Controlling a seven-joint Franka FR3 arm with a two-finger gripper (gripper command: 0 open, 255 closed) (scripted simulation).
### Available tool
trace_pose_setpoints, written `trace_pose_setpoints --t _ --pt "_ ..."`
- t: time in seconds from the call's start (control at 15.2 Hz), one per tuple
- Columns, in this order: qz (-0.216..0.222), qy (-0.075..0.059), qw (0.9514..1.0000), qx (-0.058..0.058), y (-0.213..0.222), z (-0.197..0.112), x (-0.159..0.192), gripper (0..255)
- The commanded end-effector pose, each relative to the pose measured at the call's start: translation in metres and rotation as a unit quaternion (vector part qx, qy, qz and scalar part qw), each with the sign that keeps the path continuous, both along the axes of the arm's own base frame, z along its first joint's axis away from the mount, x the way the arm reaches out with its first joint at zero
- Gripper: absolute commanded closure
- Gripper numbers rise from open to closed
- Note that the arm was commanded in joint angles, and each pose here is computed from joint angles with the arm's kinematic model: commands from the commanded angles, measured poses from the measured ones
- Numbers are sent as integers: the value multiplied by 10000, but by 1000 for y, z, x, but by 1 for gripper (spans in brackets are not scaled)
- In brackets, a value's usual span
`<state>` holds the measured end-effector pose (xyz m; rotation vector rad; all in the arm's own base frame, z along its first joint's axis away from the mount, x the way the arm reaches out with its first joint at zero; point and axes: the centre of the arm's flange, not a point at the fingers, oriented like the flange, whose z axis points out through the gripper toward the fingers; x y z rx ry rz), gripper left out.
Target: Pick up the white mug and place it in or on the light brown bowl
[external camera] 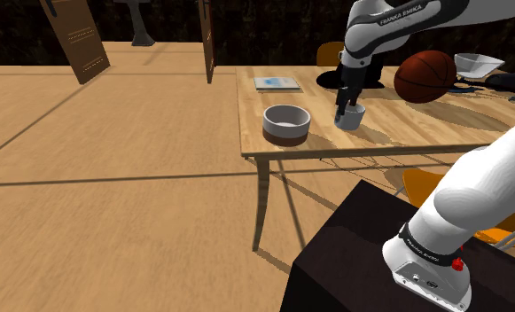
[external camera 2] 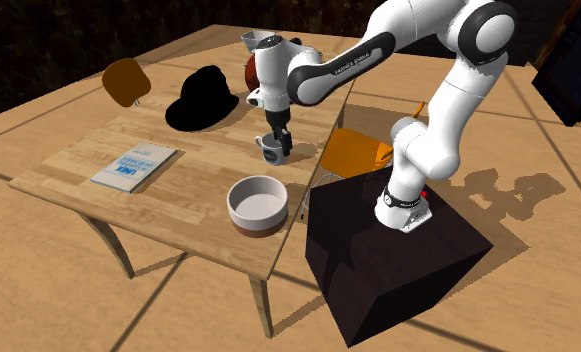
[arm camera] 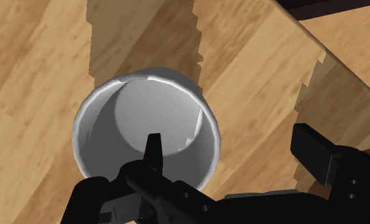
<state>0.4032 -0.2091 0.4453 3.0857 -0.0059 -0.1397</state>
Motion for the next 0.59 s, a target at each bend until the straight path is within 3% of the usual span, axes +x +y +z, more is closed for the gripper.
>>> trace_pose_setpoints --t 0.0,0.53 --pt "4 10 10000 1 -7 -9 4 0" --pt "4 10 10000 1 -8 -38 2 0"
